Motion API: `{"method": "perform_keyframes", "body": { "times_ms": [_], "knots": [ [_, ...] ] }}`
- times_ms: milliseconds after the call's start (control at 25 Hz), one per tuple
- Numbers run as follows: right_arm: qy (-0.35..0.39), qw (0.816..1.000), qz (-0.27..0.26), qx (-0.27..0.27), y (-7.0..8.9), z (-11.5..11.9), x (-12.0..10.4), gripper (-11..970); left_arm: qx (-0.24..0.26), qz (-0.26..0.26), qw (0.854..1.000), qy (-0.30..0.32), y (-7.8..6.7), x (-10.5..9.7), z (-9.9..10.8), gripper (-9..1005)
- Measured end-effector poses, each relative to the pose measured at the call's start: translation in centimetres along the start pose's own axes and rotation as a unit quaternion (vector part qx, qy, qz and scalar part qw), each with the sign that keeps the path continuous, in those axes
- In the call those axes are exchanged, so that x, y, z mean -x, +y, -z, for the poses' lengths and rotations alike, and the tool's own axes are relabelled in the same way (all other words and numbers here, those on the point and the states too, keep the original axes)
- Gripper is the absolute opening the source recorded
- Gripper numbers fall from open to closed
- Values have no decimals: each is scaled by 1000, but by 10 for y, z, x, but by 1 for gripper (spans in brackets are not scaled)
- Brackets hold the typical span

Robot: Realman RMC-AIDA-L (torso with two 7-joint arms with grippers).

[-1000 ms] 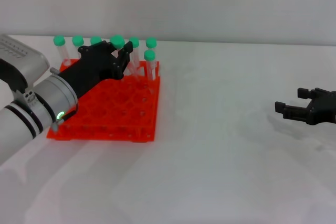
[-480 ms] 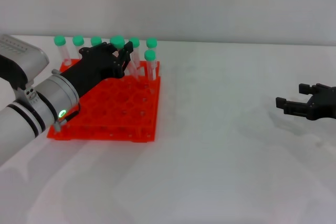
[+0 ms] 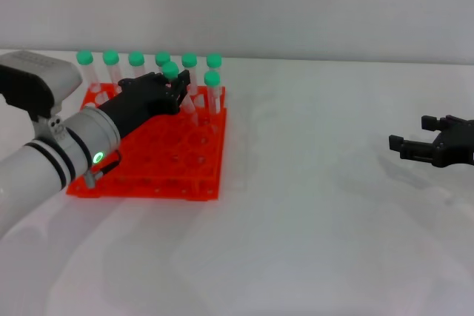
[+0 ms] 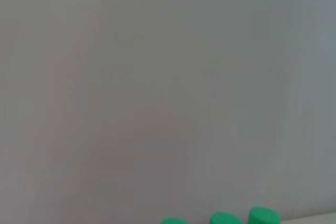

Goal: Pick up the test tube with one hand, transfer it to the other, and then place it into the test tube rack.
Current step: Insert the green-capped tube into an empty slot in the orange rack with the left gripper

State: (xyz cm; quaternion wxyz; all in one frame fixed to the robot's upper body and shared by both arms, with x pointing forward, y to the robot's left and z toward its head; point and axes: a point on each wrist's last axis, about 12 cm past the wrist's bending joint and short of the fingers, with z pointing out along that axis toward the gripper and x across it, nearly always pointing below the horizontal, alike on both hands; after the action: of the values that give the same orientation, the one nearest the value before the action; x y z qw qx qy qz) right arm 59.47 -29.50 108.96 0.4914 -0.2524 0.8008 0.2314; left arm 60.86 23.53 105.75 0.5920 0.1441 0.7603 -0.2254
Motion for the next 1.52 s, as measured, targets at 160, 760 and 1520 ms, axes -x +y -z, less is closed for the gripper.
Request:
{"method": "perform_keyframes", "body": {
  "times_ms": [160, 760, 1520],
  "knots": [
    [0, 1000, 1, -2, 0, -1, 1, 868, 0, -3, 1000, 3, -1, 4, -5, 317],
    [1, 1000, 2, -5, -1, 0, 1, 868, -5, -7, 1000, 1, -3, 9, -11, 572],
    [4, 1000, -1, -2, 0, 2, -3, 868, 3, 0, 1000, 9, -1, -6, 2, 688]
  ]
}}
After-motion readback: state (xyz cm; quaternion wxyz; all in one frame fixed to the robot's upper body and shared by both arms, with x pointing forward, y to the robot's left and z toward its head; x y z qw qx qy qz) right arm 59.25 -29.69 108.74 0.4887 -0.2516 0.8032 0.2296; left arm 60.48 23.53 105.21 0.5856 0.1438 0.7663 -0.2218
